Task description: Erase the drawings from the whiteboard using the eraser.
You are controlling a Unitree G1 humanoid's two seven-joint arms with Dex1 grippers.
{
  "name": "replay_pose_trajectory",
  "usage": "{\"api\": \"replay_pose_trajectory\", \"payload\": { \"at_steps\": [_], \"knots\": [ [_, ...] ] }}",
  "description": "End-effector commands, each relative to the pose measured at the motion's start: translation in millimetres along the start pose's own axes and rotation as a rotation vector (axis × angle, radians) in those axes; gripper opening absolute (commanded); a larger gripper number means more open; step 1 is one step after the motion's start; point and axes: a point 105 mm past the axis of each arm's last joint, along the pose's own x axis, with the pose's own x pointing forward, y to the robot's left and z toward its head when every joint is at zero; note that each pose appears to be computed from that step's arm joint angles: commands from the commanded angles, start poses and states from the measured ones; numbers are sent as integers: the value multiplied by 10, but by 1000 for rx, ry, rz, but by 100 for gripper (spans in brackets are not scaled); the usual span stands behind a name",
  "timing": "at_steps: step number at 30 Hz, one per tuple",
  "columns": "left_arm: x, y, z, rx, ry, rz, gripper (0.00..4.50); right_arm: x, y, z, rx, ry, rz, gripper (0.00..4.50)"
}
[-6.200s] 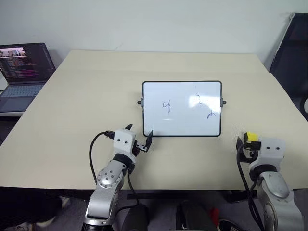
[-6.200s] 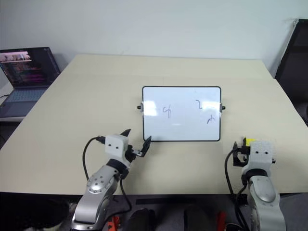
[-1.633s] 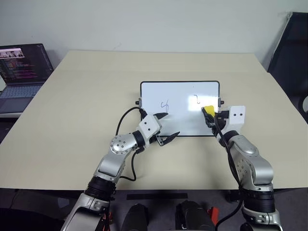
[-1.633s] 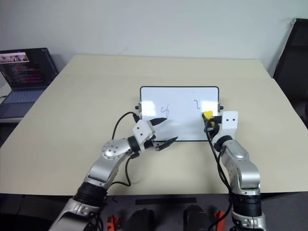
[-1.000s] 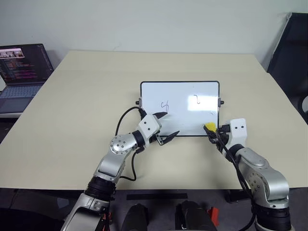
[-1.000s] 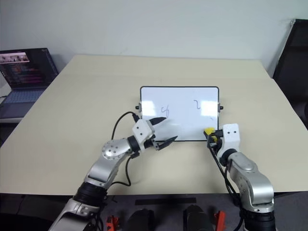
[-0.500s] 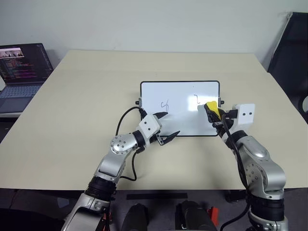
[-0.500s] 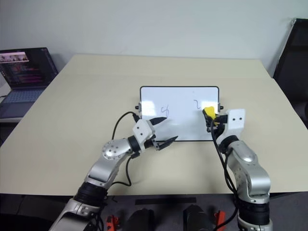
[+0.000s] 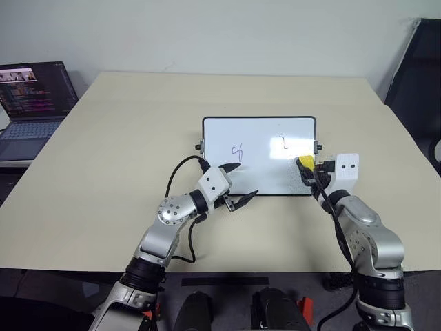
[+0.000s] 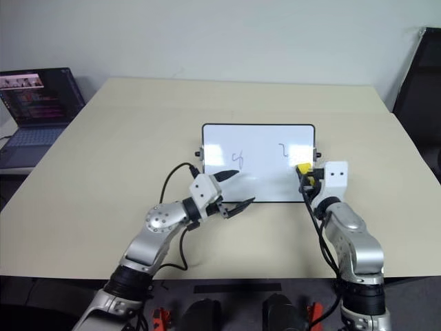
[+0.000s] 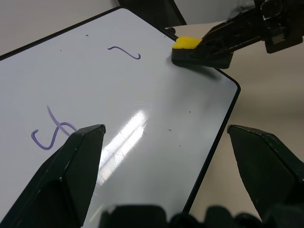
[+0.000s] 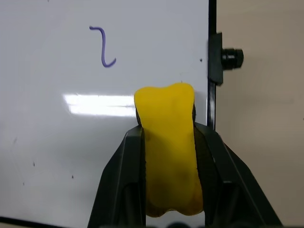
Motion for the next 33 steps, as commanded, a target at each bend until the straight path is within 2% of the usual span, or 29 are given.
{"api": "replay_pose_trajectory", "payload": {
  "at_steps": [1, 5, 8, 10, 15, 21, 26, 33],
  "knots": [
    [10, 27, 141, 32, -44, -2, 450, -96, 44, -227, -10, 96, 15, 105],
    [9, 34, 142, 34, -44, 0, 450, -221, 41, -394, -5, 160, 19, 105],
    [6, 26, 140, 33, -45, 2, 450, -248, 44, -321, -5, 125, 21, 105],
    [8, 31, 173, 33, -65, 15, 450, -258, 130, -146, 40, 24, 60, 105],
    [22, 68, 219, 57, -79, 51, 450, -287, 205, 121, -12, -134, 100, 105],
    [57, 118, 207, 91, -71, 99, 450, -209, 317, 588, -50, -362, 160, 105],
    [97, 289, 139, 103, -42, 178, 450, 132, 310, 730, -99, -399, 165, 105],
    [156, 402, 119, 100, -33, 205, 450, 534, 270, 706, -215, -321, 166, 105]
  ]
}}
